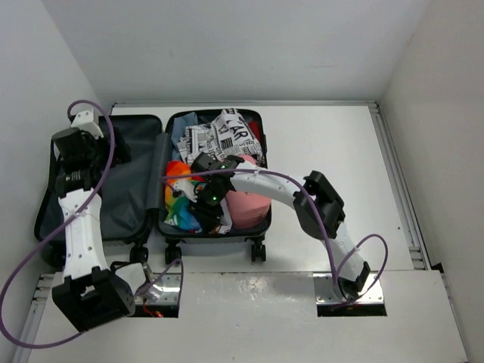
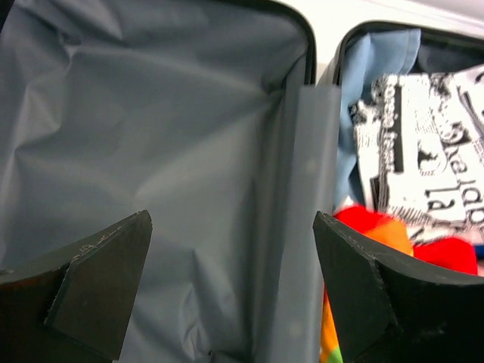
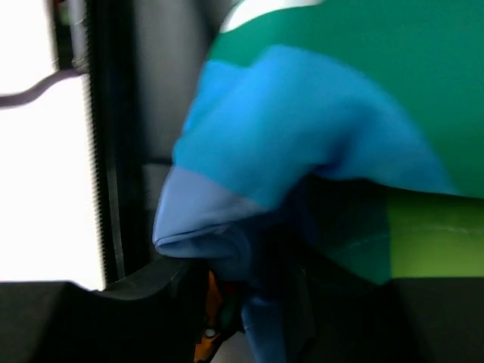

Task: Pack the luggage

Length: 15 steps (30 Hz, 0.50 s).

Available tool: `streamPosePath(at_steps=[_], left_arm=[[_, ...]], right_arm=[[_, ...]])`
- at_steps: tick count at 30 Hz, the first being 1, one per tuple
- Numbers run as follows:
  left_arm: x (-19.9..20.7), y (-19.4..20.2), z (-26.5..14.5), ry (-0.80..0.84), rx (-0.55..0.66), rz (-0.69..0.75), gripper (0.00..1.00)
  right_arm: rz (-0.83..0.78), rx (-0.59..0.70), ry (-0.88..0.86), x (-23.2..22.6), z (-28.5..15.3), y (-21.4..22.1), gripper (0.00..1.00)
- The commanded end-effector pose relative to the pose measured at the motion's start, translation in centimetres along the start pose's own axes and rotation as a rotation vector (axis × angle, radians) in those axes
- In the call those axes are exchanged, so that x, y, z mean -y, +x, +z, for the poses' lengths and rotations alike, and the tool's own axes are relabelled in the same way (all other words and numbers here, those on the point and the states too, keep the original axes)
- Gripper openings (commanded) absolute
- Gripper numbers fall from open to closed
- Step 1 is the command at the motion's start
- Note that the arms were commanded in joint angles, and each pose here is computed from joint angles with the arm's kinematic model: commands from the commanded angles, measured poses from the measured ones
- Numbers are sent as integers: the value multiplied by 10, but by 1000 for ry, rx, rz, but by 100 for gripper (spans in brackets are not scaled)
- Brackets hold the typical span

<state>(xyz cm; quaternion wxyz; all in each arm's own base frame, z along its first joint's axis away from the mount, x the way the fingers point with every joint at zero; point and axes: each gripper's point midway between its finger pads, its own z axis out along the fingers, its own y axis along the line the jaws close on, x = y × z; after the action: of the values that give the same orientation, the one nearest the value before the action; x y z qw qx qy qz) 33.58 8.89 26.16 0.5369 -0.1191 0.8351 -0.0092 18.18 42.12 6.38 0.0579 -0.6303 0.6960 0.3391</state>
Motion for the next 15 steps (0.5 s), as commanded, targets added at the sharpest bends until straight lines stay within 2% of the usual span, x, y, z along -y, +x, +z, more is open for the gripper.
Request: streamPosePath(at_steps=[1,4,6,7,9,10,12,13,14,15], left_arm=[[0,0,-25,-6,40,28,94],[-1,17,-29,-18,-9,26,94],[-3,22,-33,-28,-25,32,95],[-5,29,-35,-43,-53,25,95],[-10,37,-37,-65,-83,4,99],[-18,43,-40,-100,-108,-41,99],[-20,48,-45,-110,-121,-73,99],[-19,45,-53,-118,-101,-94,99],[-22,48,-57,-131,-102,-116,99],[-22,49,-61,-144,-101,-129,99]], right_arm=[[9,80,222,58,-22,-27,37],[-20,100,257,70,-23,-41,37],[-12,94,259,76,-14,-42,42],[-13,118,270,78,-21,-54,46],[-1,94,282,83,-19,-53,54],[-5,87,282,82,-22,-52,64],[-5,67,306,84,-24,-44,72],[-32,109,330,78,-40,-52,74],[-14,98,333,79,-40,-41,80],[-45,153,361,66,-64,-56,82]])
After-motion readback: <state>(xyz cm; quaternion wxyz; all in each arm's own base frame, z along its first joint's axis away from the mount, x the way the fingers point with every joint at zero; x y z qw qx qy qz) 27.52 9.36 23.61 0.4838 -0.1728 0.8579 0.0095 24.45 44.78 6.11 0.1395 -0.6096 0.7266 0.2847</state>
